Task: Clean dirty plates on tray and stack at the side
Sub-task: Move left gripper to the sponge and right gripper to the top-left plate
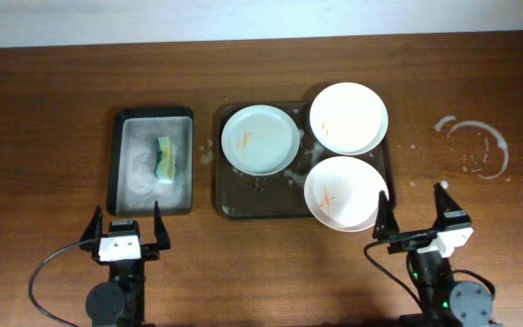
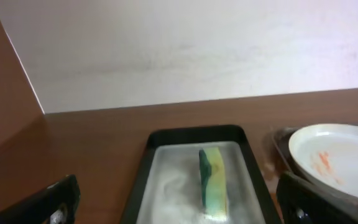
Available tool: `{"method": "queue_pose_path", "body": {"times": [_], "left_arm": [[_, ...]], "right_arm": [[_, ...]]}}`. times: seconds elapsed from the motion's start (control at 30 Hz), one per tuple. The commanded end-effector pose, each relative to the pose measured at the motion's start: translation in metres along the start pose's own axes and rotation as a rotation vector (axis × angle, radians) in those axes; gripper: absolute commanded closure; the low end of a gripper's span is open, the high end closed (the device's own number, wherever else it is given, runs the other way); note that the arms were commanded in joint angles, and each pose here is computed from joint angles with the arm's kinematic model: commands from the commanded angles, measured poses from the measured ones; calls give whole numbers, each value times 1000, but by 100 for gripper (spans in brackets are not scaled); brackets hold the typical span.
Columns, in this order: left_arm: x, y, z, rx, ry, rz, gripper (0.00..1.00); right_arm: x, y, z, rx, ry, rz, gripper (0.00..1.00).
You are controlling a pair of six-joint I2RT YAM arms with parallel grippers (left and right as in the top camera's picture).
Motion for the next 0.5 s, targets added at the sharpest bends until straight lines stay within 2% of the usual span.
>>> {"method": "queue_pose_path", "body": {"times": [0.0,0.47], "left_arm": [[2,0,-1,-20,11,-17,1],[3,-7,-32,-91,-12,-19,1]], "right_arm": [[1,-2,-20,-39,6,-11,2],[0,21,-52,35,11,-15,2]]}}
Point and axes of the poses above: each gripper's point midway between its finger pads, its own y axis out along the fingers, its own x axis along the line the jaws close on, z = x × y, the point moved 9 cm from there along -y, back along the fingers, and after that the axes turned 4 degrees about -y, right-handed, at the moved point
